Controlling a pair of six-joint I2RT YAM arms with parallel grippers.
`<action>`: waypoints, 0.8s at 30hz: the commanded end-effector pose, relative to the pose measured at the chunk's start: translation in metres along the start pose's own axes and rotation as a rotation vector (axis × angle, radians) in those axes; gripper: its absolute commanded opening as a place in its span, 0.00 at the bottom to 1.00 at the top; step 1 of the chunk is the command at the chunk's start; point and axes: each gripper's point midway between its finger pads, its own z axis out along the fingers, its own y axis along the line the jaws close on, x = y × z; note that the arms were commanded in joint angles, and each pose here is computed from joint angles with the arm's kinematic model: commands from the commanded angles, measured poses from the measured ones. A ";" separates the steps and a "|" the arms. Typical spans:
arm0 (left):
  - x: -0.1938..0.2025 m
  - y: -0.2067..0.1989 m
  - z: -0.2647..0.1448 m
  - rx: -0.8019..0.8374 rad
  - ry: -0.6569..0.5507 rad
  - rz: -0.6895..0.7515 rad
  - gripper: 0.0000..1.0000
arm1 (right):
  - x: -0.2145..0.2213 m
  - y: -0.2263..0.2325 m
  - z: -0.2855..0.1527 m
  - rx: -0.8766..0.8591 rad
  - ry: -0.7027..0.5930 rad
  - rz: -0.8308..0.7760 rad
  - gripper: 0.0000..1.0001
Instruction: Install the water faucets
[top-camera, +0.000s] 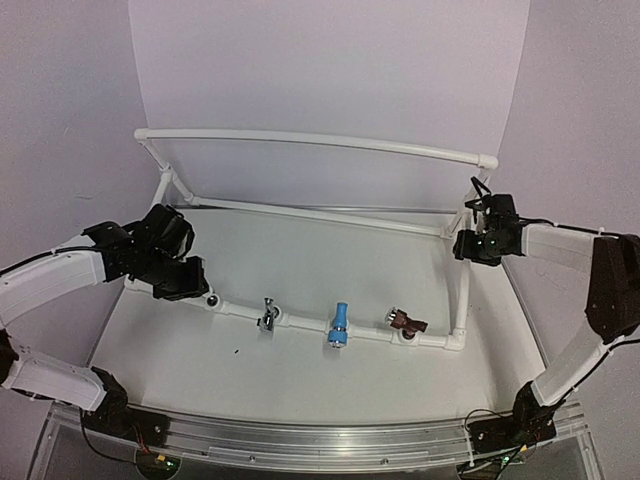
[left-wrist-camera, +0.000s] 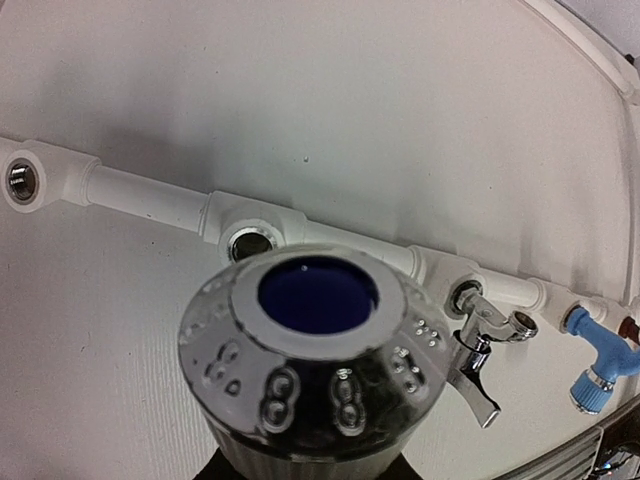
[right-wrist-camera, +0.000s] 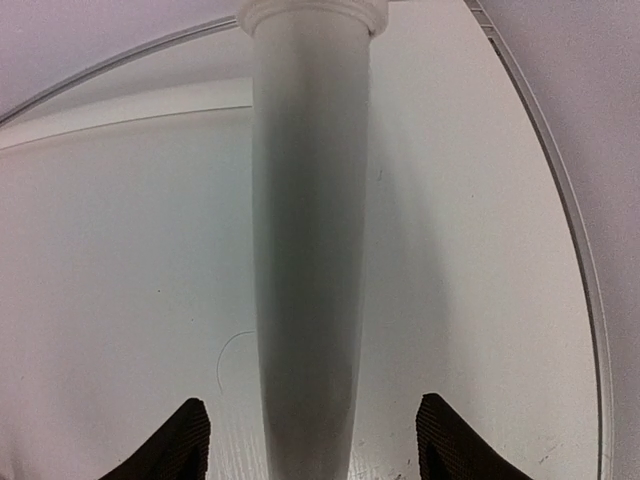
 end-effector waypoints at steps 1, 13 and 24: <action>-0.009 -0.004 0.003 0.002 -0.027 0.008 0.00 | -0.005 -0.008 0.008 0.060 -0.033 0.026 0.65; -0.006 0.007 0.021 -0.094 0.013 -0.053 0.00 | 0.005 -0.008 0.014 0.052 -0.010 0.028 0.47; -0.013 0.000 0.033 -0.093 0.017 -0.048 0.00 | 0.010 -0.006 0.014 0.036 -0.001 0.014 0.24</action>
